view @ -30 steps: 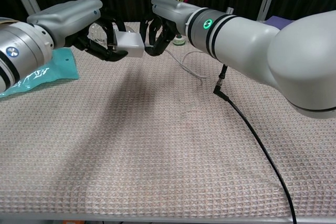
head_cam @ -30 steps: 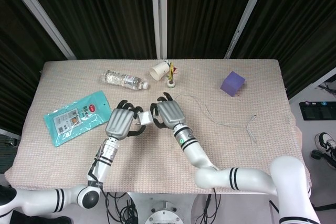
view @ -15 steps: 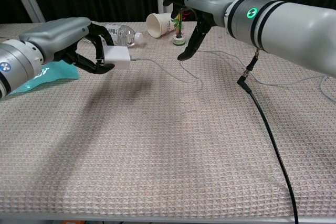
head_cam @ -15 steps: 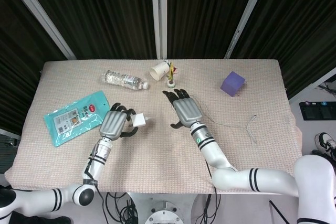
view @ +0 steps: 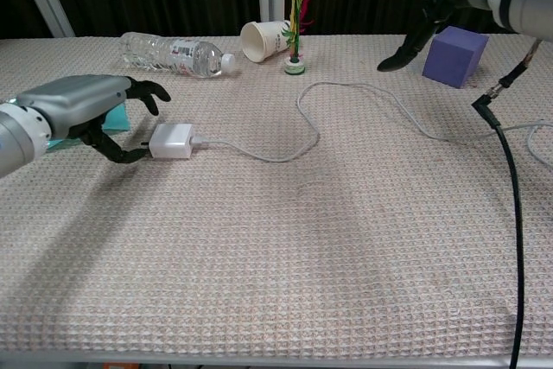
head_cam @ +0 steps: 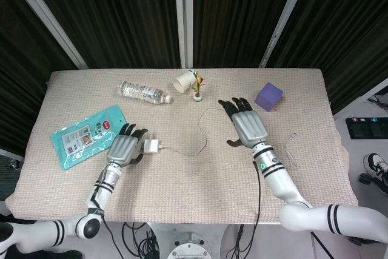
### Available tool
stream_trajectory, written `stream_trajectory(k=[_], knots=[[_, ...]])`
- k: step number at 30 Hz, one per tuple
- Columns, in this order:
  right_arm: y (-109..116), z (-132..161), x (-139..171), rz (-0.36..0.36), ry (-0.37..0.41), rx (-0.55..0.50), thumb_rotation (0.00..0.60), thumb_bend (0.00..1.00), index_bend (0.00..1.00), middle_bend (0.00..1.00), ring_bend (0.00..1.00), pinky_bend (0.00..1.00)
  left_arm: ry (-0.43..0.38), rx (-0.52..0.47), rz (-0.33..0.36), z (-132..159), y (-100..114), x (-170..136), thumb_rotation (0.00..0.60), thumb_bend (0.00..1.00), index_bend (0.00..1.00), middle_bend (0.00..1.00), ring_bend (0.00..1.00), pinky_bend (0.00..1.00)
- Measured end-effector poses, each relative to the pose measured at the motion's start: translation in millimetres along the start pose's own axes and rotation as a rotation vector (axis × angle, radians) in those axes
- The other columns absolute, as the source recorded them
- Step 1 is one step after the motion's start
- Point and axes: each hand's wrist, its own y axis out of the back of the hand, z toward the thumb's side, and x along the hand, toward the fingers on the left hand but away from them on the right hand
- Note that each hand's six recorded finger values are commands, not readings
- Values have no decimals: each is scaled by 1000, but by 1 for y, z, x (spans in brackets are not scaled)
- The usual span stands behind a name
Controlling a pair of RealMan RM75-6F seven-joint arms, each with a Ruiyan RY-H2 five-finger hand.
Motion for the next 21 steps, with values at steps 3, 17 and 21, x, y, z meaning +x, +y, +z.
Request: stream_trajectory(k=[3, 17, 21], knots=[[7, -21, 18, -10, -22, 16, 600, 32, 0, 147, 0, 0, 23, 11, 57, -18, 21, -12, 600, 266, 141, 204, 32, 4], [31, -129, 149, -150, -144, -16, 600, 104, 0, 174, 0, 0, 295, 196, 287, -156, 111, -163, 600, 252, 158, 201, 31, 0], [35, -146, 189, -202, -191, -18, 600, 107, 0, 175, 0, 0, 328, 161, 293, -159, 107, -196, 600, 252, 158, 201, 31, 0]])
